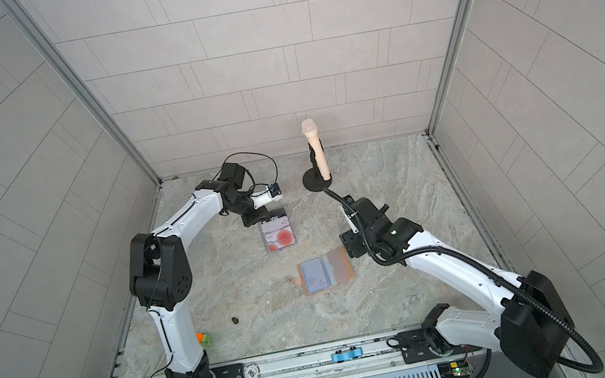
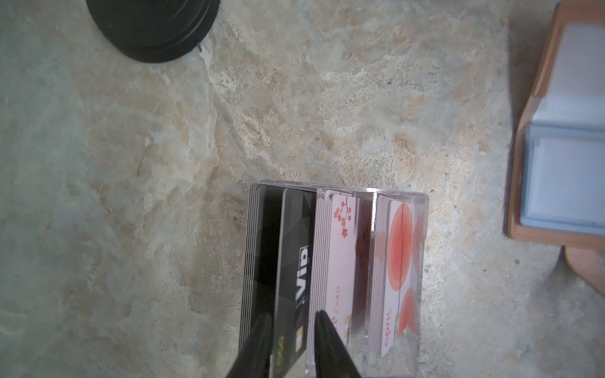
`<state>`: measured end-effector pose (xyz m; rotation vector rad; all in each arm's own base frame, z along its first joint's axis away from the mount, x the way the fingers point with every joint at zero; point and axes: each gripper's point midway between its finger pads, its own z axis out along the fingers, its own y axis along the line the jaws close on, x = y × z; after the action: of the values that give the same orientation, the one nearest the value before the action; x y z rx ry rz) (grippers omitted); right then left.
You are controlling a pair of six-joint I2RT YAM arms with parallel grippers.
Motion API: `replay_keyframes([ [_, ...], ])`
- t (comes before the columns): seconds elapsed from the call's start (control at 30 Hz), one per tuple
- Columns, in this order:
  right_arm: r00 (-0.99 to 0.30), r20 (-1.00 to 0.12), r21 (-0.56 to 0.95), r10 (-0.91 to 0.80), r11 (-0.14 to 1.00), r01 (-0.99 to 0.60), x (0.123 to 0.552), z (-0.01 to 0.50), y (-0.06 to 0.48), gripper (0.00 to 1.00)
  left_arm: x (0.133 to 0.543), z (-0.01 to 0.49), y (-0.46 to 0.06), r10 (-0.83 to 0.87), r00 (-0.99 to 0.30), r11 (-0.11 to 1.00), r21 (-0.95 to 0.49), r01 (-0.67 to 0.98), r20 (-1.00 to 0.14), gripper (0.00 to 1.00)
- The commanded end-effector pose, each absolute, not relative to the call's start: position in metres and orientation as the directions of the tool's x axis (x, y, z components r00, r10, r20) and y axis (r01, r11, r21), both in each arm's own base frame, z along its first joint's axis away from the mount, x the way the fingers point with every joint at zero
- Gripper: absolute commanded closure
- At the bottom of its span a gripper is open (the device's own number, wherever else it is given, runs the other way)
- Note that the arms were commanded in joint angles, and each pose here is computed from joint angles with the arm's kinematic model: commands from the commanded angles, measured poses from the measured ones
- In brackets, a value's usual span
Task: Take the credit cards out of the card holder
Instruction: Place the credit card in the storage box, then flip over the card slot on the card holder.
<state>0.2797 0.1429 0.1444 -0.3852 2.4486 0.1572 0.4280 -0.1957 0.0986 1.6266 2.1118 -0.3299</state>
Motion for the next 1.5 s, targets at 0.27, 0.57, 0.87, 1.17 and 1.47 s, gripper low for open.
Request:
replay_keyframes([
  [0.27,-0.735,-0.644,0.026,-0.215,0.953,-0.302,0.279,0.15,0.14,0.28,0.441,0.133,-0.187,0.825,-0.232,0.37,0.182,0.911,-0.515,0.52],
  [0.57,-0.74,-0.651,0.107,-0.168,0.945,-0.309,0.277,0.154,0.154,0.26,0.441,0.209,-0.163,0.772,-0.307,0.539,0.317,0.78,-0.557,0.46],
  [0.87,-0.758,-0.618,0.119,-0.209,0.928,-0.353,0.259,0.142,0.179,0.24,0.391,0.245,-0.154,0.435,-0.45,0.853,0.197,0.483,-0.78,0.36],
  [1.17,-0.771,-0.583,0.116,-0.256,0.913,-0.391,0.249,0.134,0.186,0.23,0.306,0.175,-0.189,0.213,-0.567,0.912,-0.046,0.408,-0.796,0.3],
  [1.47,-0.793,-0.56,0.163,-0.239,0.907,-0.388,0.25,0.123,0.204,0.25,0.247,0.156,-0.245,-0.001,-0.637,0.816,-0.368,0.445,-0.771,0.43],
])
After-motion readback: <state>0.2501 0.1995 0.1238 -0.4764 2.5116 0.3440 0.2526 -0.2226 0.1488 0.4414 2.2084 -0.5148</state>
